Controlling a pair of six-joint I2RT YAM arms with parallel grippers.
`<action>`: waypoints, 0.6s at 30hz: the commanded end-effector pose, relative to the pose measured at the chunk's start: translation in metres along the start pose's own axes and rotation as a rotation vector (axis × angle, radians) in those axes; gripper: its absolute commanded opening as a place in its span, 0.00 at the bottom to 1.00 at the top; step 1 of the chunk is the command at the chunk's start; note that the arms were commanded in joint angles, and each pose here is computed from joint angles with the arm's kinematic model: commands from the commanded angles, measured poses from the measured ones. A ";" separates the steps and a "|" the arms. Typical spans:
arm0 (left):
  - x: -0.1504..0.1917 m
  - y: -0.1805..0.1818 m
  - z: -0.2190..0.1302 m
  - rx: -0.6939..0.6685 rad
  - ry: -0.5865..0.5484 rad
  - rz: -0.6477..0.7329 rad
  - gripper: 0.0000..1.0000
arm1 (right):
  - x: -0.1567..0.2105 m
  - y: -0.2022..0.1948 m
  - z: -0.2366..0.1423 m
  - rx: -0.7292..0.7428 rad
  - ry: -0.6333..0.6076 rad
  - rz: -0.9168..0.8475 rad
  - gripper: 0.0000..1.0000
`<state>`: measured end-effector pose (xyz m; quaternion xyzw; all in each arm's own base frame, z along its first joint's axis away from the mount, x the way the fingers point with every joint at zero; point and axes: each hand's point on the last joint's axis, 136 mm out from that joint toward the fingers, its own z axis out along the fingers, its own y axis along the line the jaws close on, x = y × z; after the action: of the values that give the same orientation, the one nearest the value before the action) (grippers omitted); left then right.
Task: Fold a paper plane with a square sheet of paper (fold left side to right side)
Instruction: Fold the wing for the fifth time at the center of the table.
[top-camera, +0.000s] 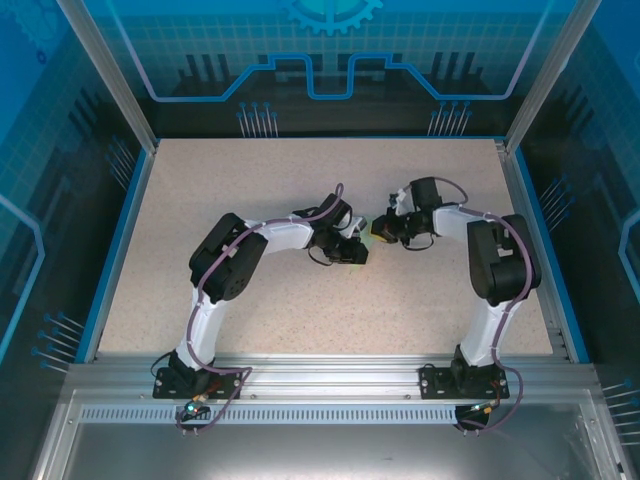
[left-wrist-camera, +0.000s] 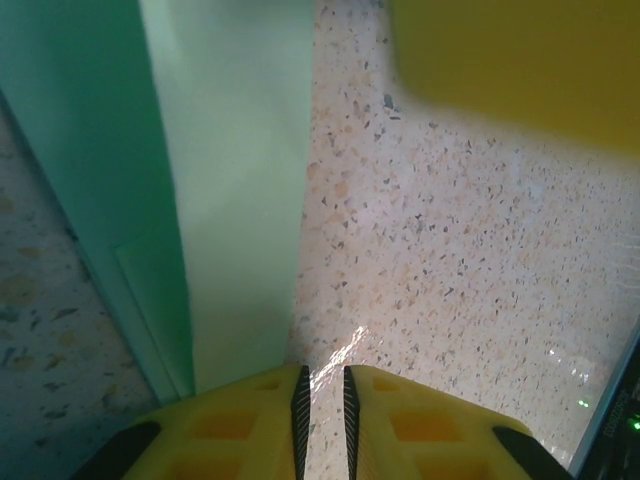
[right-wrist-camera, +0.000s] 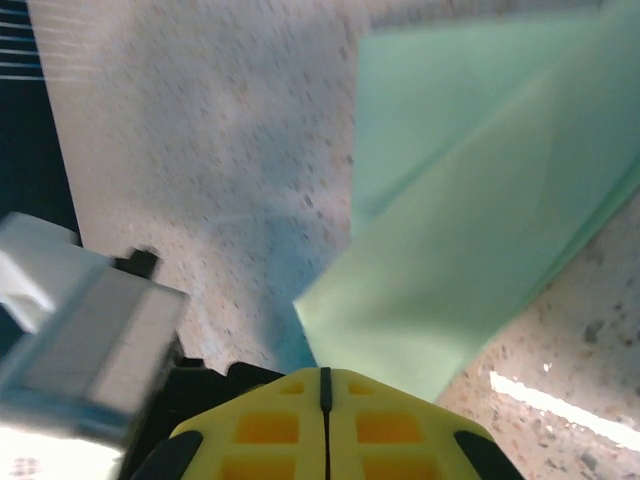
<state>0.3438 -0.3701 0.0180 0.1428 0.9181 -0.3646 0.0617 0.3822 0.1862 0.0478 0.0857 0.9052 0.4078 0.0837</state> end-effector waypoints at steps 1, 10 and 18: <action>0.033 0.031 0.011 -0.079 0.091 -0.079 0.22 | 0.017 0.000 0.016 -0.021 0.050 0.017 0.06; 0.034 0.035 0.011 -0.086 0.089 -0.088 0.21 | 0.005 -0.005 0.031 -0.007 0.063 0.026 0.06; 0.038 0.043 0.010 -0.103 0.096 -0.104 0.20 | -0.014 -0.034 0.031 0.096 0.038 0.041 0.06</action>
<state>0.3445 -0.3687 0.0177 0.1421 0.9166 -0.3682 0.0643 0.3882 0.1995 0.0144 0.0932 0.9124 0.3963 0.0428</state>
